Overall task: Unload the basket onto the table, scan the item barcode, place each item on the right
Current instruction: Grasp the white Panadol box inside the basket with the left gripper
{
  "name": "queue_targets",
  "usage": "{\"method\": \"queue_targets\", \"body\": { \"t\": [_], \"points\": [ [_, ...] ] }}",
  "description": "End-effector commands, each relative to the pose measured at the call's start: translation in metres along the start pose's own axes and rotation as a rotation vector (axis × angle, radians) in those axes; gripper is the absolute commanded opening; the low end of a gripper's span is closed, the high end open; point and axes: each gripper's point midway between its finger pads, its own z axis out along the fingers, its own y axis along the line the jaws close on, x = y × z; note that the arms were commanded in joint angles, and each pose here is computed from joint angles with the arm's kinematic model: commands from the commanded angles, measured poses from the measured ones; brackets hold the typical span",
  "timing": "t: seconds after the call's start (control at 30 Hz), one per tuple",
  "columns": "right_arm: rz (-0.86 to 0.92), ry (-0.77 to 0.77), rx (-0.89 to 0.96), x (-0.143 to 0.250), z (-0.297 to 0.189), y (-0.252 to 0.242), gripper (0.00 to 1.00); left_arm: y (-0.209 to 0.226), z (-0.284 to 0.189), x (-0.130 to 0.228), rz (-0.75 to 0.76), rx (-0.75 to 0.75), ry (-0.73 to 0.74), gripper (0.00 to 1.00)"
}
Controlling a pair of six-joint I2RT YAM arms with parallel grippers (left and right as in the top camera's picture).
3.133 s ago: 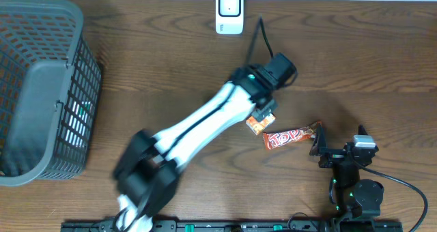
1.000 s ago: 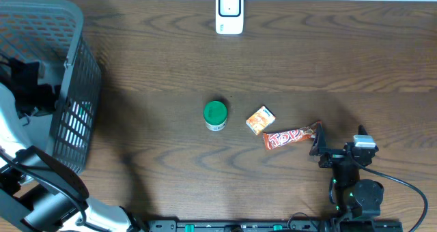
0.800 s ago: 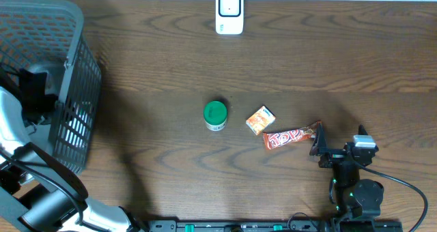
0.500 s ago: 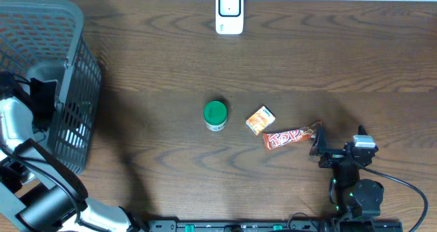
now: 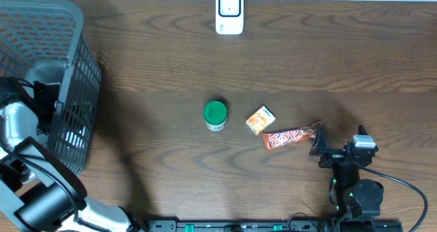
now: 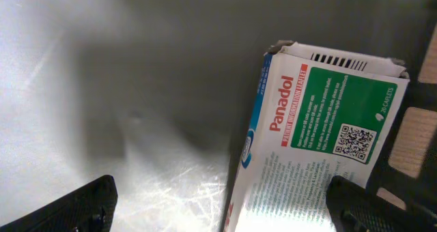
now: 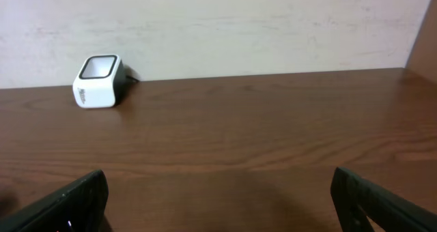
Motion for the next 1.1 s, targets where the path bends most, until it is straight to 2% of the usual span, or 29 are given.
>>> {"method": "queue_targets", "body": {
  "t": [0.0, 0.17, 0.43, 0.57, 0.67, 0.83, 1.07],
  "points": [
    [-0.008, -0.002, 0.013, 0.0, 0.0, -0.003, 0.99, -0.009, 0.025, 0.018, -0.001, 0.058, 0.078, 0.98],
    [-0.008, -0.002, 0.013, 0.0, 0.0, -0.003, 0.99, -0.009, 0.031, 0.022, -0.01, 0.059, 0.098, 0.98],
    [-0.008, -0.002, 0.013, 0.0, 0.0, -0.003, 0.99, 0.049, -0.003, 0.023, -0.18, -0.162, 0.08, 0.98],
    [-0.008, -0.002, 0.013, 0.0, 0.0, -0.003, 0.99, 0.082, -0.016, 0.041, -0.386, -0.263, 0.076, 0.98],
    [-0.008, -0.002, 0.013, 0.0, 0.0, -0.003, 0.99, 0.094, -0.019, 0.051, -0.509, -0.264, 0.06, 0.98],
    [-0.008, -0.002, 0.013, 0.0, 0.0, -0.003, 0.99, 0.075, -0.028, 0.029, -0.42, -0.129, -0.044, 0.98],
    [-0.008, -0.002, 0.013, 0.0, 0.0, -0.003, 0.99, 0.076, -0.08, 0.002, -0.351, -0.186, -0.206, 0.98]
  ]
}}
